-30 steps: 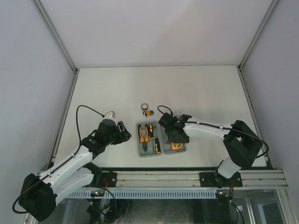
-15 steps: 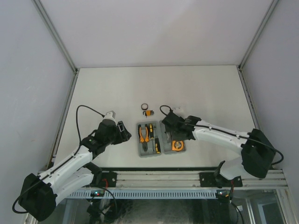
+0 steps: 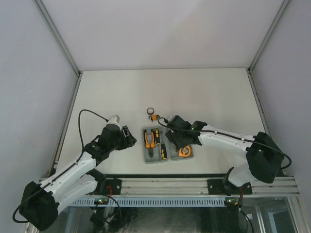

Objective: Sort the tools into containers
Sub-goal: Place the engineering item in the storage box.

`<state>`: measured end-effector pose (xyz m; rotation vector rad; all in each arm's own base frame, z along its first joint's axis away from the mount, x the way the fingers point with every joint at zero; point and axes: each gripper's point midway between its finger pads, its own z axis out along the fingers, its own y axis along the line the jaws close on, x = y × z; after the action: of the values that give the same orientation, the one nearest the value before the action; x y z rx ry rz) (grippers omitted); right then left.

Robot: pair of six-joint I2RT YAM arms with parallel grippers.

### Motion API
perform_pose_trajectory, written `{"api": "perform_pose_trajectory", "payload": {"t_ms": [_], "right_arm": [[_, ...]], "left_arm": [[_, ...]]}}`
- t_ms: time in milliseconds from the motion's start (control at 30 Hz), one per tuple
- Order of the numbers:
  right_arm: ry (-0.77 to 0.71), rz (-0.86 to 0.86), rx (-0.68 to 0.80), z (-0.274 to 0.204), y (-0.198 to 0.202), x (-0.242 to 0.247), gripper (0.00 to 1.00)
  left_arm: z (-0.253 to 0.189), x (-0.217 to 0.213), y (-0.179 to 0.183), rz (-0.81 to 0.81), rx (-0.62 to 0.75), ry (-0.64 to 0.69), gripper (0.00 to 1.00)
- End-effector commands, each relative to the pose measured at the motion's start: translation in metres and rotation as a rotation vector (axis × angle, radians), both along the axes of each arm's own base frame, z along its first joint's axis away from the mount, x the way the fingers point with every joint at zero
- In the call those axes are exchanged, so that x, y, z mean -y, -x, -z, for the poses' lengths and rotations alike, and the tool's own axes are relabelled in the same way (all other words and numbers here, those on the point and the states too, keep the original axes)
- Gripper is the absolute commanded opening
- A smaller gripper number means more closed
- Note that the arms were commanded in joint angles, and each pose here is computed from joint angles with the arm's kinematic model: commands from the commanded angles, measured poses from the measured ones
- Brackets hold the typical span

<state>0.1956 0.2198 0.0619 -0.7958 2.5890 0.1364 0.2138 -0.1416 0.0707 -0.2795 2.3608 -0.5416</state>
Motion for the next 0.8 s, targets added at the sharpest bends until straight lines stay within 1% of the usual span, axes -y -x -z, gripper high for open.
{"api": "perform_pose_trajectory", "payload": {"t_ms": [0, 200, 433, 500, 533, 633, 767], "right_arm": [[-0.017, -0.100, 0.007, -0.001, -0.009, -0.009, 0.57], [0.088, -0.130, -0.055, 0.017, -0.002, 0.003, 0.61], [0.128, -0.143, -0.075, 0.026, 0.002, 0.006, 0.62], [0.135, -0.138, -0.080, 0.028, 0.002, 0.007, 0.60], [0.139, -0.128, -0.082, 0.029, 0.002, 0.009, 0.56], [0.144, -0.084, -0.091, 0.030, 0.001, 0.012, 0.43], [0.126, -0.001, -0.099, 0.030, -0.002, 0.015, 0.30]], "left_arm": [[-0.018, 0.002, -0.009, -0.006, 0.058, 0.024, 0.63], [-0.017, 0.002, -0.008, -0.011, 0.056, 0.029, 0.63], [-0.018, 0.002, -0.008, -0.011, 0.057, 0.030, 0.63], [-0.017, 0.001, -0.008, -0.012, 0.056, 0.029, 0.63], [-0.018, 0.001, -0.008, -0.013, 0.056, 0.028, 0.63], [-0.017, 0.002, -0.008, -0.011, 0.053, 0.028, 0.63], [-0.016, 0.001, -0.008, -0.012, 0.052, 0.024, 0.63]]}}
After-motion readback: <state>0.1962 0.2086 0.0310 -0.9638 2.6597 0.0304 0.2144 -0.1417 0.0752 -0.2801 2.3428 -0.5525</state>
